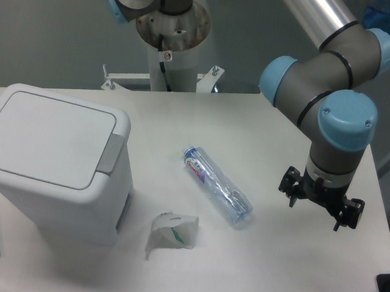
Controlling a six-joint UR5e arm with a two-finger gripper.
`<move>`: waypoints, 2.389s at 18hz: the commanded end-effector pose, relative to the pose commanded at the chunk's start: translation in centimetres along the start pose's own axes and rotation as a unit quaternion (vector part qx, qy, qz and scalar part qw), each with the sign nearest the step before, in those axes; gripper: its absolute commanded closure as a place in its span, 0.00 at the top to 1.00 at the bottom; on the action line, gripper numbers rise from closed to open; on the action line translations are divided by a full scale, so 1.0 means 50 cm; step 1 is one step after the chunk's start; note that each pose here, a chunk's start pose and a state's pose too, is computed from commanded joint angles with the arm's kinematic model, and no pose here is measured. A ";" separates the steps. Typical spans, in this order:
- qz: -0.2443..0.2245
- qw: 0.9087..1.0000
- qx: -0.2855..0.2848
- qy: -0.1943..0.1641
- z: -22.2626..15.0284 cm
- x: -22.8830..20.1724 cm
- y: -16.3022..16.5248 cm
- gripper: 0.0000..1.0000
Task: Open the trash can
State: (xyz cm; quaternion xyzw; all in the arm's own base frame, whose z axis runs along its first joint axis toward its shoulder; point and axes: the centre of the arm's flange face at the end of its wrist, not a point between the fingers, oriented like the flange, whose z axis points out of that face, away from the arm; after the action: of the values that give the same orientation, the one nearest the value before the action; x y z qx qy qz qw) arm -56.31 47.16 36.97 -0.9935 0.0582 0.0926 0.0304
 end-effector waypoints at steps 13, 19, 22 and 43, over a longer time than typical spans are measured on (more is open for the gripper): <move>-0.099 0.994 0.048 0.020 -0.020 0.011 -0.020 1.00; -0.164 0.982 0.088 0.029 -0.065 0.017 -0.039 1.00; -0.186 0.975 0.113 0.036 -0.102 0.032 -0.055 1.00; -0.177 0.950 0.232 0.109 -0.378 0.396 -0.213 1.00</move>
State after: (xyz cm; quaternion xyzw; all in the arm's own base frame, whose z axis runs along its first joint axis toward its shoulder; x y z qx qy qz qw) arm -32.29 54.21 52.34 -0.9575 -0.0957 -0.0392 0.2694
